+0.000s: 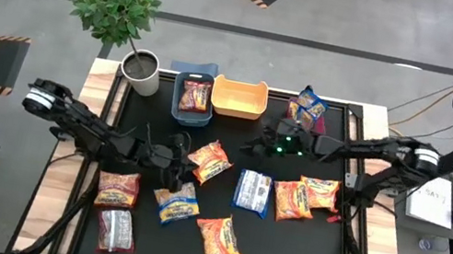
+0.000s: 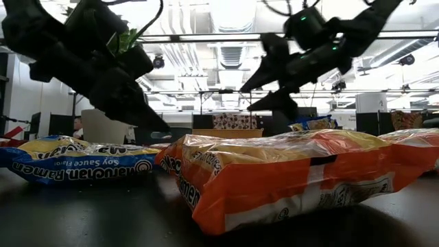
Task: Sort Maruchan noodles
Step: Put the orange noodle pack into the yellow bin
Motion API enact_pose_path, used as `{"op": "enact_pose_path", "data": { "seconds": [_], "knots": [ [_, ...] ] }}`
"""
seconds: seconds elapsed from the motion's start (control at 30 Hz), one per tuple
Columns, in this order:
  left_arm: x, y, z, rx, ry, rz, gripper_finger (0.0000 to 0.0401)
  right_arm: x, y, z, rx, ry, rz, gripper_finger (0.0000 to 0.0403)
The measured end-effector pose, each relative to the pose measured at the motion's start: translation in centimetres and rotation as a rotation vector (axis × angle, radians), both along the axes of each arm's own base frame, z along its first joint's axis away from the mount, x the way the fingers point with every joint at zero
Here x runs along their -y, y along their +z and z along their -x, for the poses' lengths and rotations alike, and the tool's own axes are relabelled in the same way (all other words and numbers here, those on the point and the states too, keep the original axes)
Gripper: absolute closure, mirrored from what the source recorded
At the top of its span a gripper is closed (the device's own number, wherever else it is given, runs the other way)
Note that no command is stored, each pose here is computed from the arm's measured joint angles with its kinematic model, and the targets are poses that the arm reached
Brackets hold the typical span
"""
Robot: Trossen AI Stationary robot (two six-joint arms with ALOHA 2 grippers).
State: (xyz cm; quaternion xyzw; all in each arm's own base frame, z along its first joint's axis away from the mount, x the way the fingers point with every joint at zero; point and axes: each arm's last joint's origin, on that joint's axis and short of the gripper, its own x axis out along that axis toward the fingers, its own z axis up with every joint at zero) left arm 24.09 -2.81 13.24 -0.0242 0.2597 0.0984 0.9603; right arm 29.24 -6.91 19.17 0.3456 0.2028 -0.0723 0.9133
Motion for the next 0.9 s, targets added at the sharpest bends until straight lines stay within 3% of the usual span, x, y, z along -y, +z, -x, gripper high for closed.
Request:
{"op": "enact_pose_path", "data": {
  "seconds": [0.4, 0.9],
  "knots": [
    [-0.1, -2.6, -0.3, -0.076, 0.066, 0.014, 0.0401, 1.1, -2.1, -4.4, -0.182, 0.002, -0.053, 0.0177],
    [-0.1, -4.5, -0.8, -0.09, 0.105, 0.033, 0.0401, 1.1, -3.5, -8.1, -0.201, 0.089, -0.084, 0.0177]
  ]
}}
